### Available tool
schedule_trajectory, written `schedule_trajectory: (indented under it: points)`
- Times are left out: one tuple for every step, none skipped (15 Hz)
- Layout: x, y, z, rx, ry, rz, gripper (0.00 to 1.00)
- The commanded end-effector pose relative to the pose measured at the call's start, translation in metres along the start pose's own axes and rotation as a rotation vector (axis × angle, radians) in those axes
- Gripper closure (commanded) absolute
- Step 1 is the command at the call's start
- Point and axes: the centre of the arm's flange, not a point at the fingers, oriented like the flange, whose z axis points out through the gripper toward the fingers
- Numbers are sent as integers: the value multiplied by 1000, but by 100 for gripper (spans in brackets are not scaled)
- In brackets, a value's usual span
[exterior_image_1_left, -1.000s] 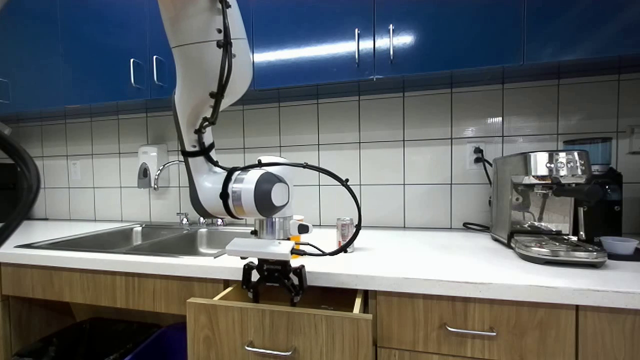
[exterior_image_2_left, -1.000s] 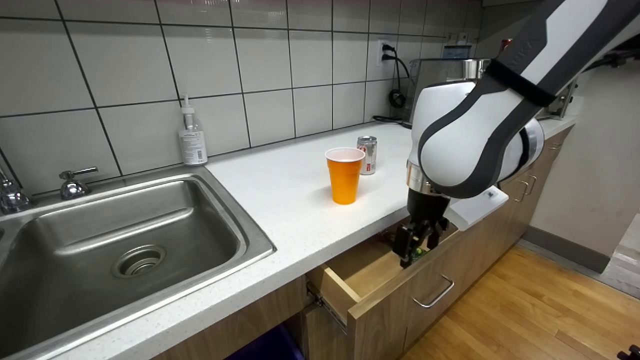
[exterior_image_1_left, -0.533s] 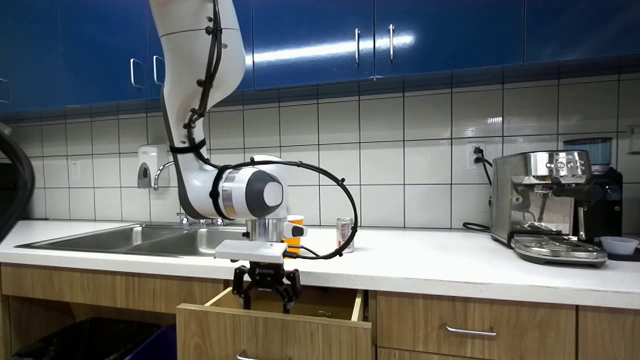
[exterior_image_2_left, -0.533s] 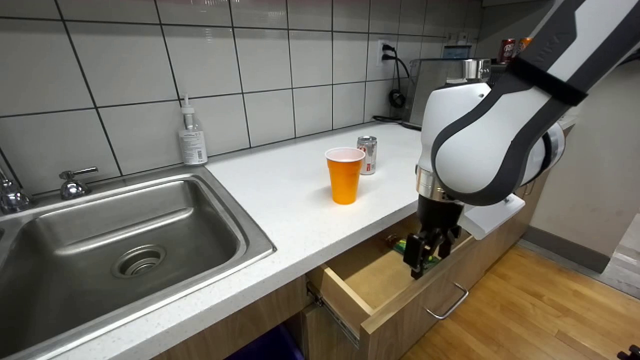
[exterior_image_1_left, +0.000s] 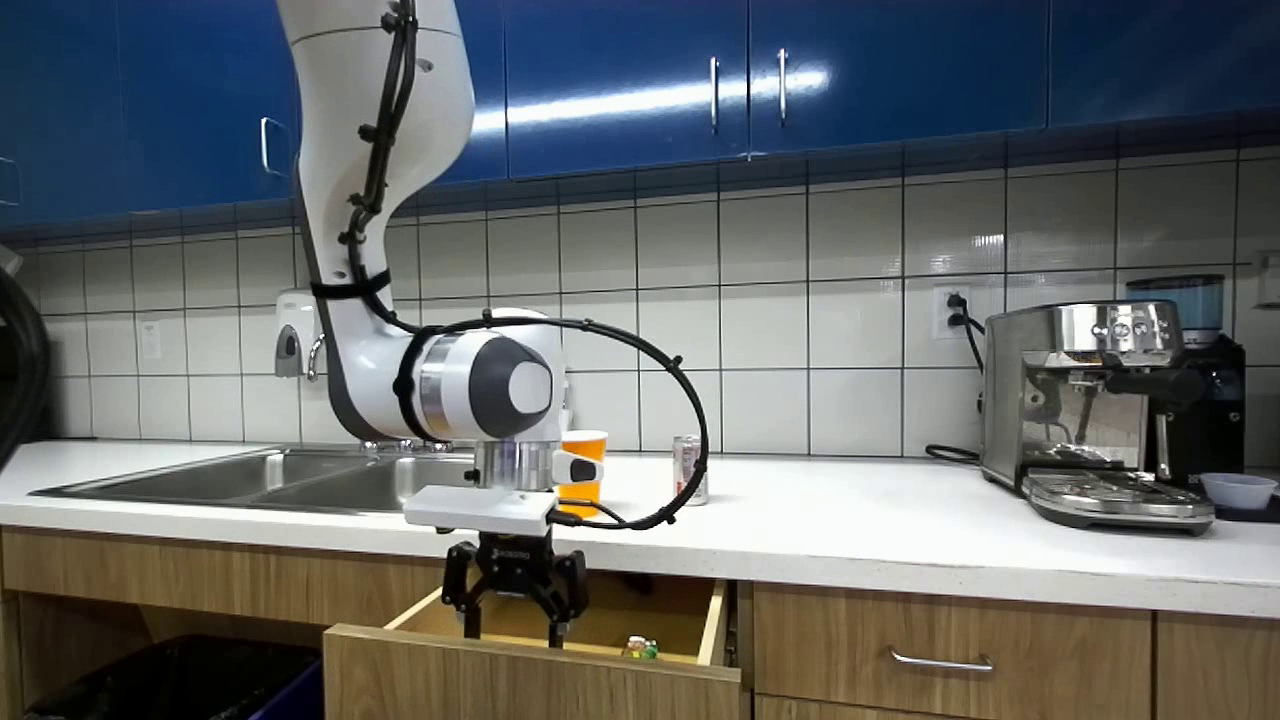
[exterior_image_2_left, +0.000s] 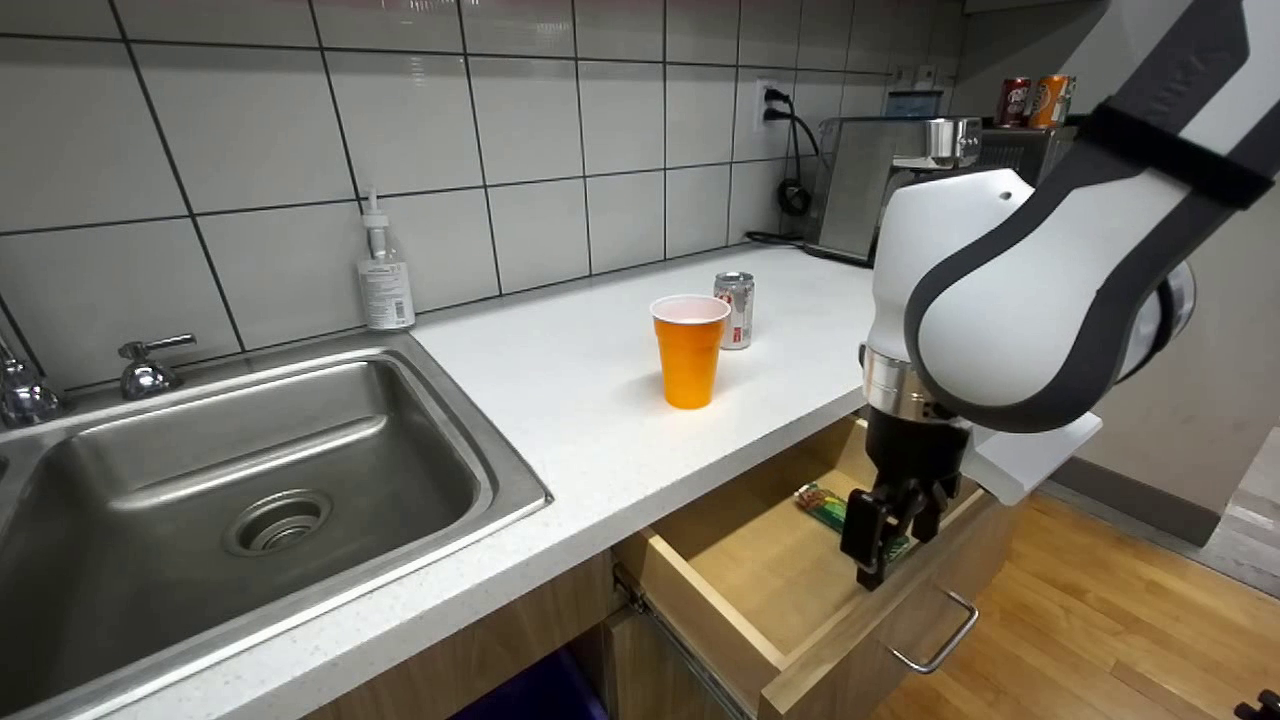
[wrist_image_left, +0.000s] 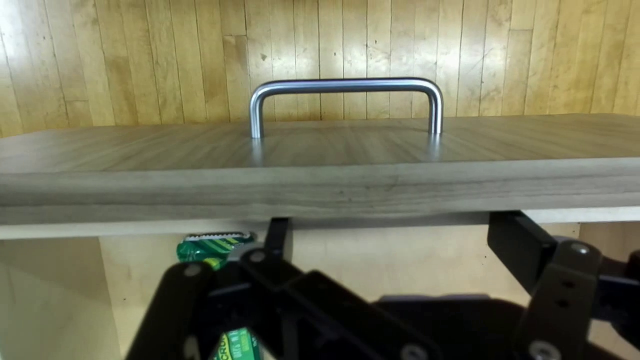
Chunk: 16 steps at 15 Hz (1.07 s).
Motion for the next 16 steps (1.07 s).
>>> schedule_trajectory:
  points:
    - [-32, -20, -4, 20, -31, 32, 0]
    - [-35, -22, -4, 22, -34, 31, 0]
    - [-39, -24, -4, 27, -37, 30, 0]
    - [-41, -26, -4, 27, -41, 32, 0]
    - [-44, -28, -3, 32, -45, 30, 0]
    - [-45, -29, -2, 34, -47, 32, 0]
    - [-46, -28, -2, 37, -46, 41, 0]
    - [-46, -27, -3, 35, -44, 46, 0]
    - [-46, -26, -5, 34, -40, 49, 0]
    - [-45, -24, -9, 30, -39, 52, 0]
    - [-44, -22, -11, 23, -38, 57, 0]
    - [-40, -19, -14, 11, -35, 64, 0]
    - [-37, -17, -18, 0, -29, 72, 0]
    - [-35, -14, -23, -10, -19, 80, 0]
    - [-32, -12, -27, -19, -13, 85, 0]
    - [-29, -9, -32, -27, -6, 90, 0]
